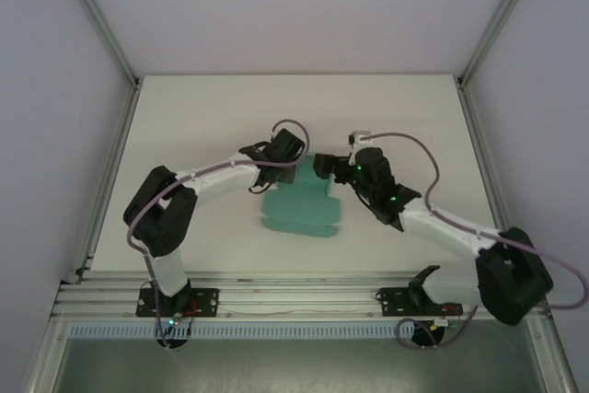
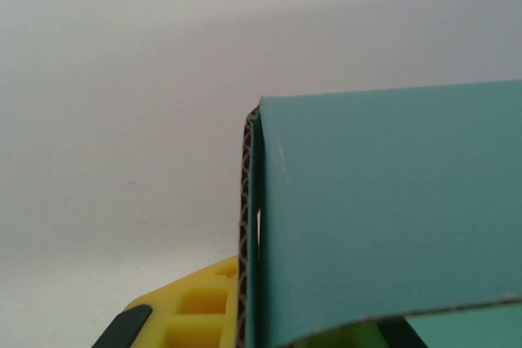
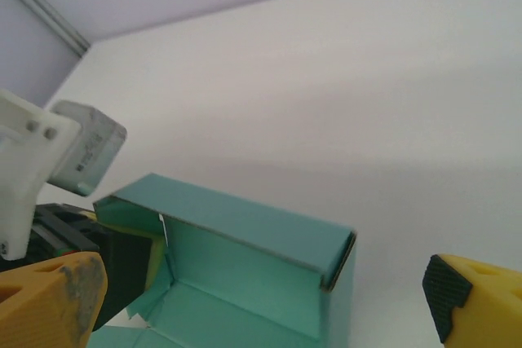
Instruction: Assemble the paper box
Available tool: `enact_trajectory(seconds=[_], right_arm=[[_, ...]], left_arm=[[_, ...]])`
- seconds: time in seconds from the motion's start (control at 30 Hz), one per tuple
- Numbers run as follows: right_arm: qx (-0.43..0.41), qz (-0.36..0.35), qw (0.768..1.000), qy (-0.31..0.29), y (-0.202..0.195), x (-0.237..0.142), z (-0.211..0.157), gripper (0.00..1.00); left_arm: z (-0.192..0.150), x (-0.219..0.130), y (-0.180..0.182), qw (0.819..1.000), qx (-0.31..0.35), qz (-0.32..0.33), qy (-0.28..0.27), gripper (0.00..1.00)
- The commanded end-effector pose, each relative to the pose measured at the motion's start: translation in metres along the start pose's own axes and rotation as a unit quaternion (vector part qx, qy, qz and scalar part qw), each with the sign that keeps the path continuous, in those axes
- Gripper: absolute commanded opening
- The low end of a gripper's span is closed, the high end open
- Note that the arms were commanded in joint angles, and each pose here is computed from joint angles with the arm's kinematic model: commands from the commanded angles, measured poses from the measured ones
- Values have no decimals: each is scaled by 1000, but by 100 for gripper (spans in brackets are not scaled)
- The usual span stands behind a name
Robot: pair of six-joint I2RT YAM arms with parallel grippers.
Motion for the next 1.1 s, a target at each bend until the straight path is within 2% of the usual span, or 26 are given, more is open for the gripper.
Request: enact_trajectory(seconds=[0.0,0.13,0.3,0.4,0.73,0.87,1.07], right_arm=[[18,-56,998,-12,-17,-24,5,100],[28,-69,997,-10,-27,-44,6,100],[22,-79,996,16,-32,-54,2,100],[24,-85,996,27,-34,-54,0,100],[25,-101,994,41,-40,-51,-1,100],[24,-108,993,44,-43,-52,-4,100],[18,-101,993,52,-44,-53,-6,100]], left_arm=[[5,-29,-3,989,124,-76,6,0],[-15,-42,-4,954,265,-121,71,0],[-26,-41,-3,923,362,-51,123,0],[-30,-32,-8,907,395,-18,144,0],[-25,27,-26,881,426,60,195,0],[-19,34,-32,877,434,61,195,19],[-9,20,-38,881,437,32,179,47]])
Point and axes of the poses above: each hand's point on the last joint's axis, 136 mm out from that joint toward the fingers, its own x axis out along the fingers, its own y axis along the line the jaws close on, z = x × y, the point moved 9 cm from there along -x, back along the fingers, and after that the axes turned 7 degrees about -x, right-handed, at the moved point
